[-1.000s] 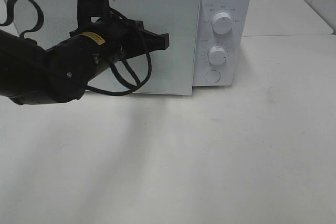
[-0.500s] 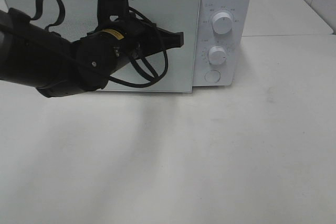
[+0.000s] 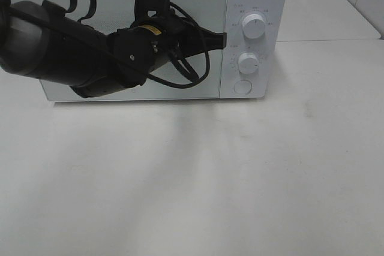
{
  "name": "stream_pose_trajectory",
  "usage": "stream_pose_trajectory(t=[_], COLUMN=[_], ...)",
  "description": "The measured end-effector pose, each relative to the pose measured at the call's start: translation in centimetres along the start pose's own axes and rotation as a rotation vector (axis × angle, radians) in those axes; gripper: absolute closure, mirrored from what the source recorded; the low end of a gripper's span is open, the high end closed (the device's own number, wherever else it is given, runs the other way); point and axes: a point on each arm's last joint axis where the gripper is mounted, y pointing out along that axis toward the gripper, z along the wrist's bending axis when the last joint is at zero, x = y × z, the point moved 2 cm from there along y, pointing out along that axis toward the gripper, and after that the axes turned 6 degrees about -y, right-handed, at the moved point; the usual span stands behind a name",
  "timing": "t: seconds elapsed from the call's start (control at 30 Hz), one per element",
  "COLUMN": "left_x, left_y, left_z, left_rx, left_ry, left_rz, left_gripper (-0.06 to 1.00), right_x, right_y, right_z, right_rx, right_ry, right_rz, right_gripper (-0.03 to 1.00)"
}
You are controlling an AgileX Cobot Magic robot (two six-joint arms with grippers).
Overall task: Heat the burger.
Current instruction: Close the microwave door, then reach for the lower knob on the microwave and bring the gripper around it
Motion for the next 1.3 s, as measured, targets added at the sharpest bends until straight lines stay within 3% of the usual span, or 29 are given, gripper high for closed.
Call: stream_pose_trajectory(t=[0.4, 0.47, 0.5, 0.53, 0.57, 0.6, 0.63, 0.67, 0.77, 0.8, 1.0, 1.3], left_x=[0.9, 0.9, 0.9, 0.8, 0.5, 0.5, 0.4, 0.1, 0.0, -0.3, -1.1, -0.7], left_y=[-0.9, -2.2, -2.2, -2.4, -3.1, -3.1, -3.4, -4.1, -4.5, -5.3, -8.1, -12.1], left_z=[-0.9, -1.9, -1.9, -2.1, -2.5, -2.5, -2.6, -3.0, -3.2, -3.5, -3.8, -3.1], left_rx=[-0.053, -0.126, -0.126, -0.14, -0.175, -0.175, -0.188, -0.219, -0.236, -0.269, -0.357, -0.399], left_ry=[-0.046, -0.057, -0.057, -0.057, -0.057, -0.057, -0.057, -0.056, -0.052, -0.035, 0.083, 0.198], left_rz=[0.11, 0.251, 0.251, 0.281, 0.362, 0.362, 0.389, 0.46, 0.498, 0.572, 0.795, 1.032], left_gripper=[0.94, 0.73, 0.73, 0.65, 0.39, 0.39, 0.3, 0.11, 0.05, -0.01, -0.05, -0.05], right_x=[0.0, 0.0, 0.0, 0.0, 0.0, 0.0, 0.0, 0.0, 0.0, 0.0, 0.0, 0.0], right_y=[0.0, 0.0, 0.0, 0.0, 0.0, 0.0, 0.0, 0.0, 0.0, 0.0, 0.0, 0.0], right_z=[0.0, 0.0, 0.0, 0.0, 0.0, 0.0, 0.0, 0.0, 0.0, 0.0, 0.0, 0.0], right_rx=[0.0, 0.0, 0.0, 0.0, 0.0, 0.0, 0.0, 0.0, 0.0, 0.0, 0.0, 0.0], right_ry=[0.0, 0.0, 0.0, 0.0, 0.0, 0.0, 0.0, 0.0, 0.0, 0.0, 0.0, 0.0], right_rz=[0.0, 0.0, 0.0, 0.0, 0.0, 0.0, 0.0, 0.0, 0.0, 0.0, 0.0, 0.0], right_gripper=[0.22, 0.22, 0.22, 0.22, 0.22, 0.22, 0.22, 0.22, 0.22, 0.22, 0.22, 0.22])
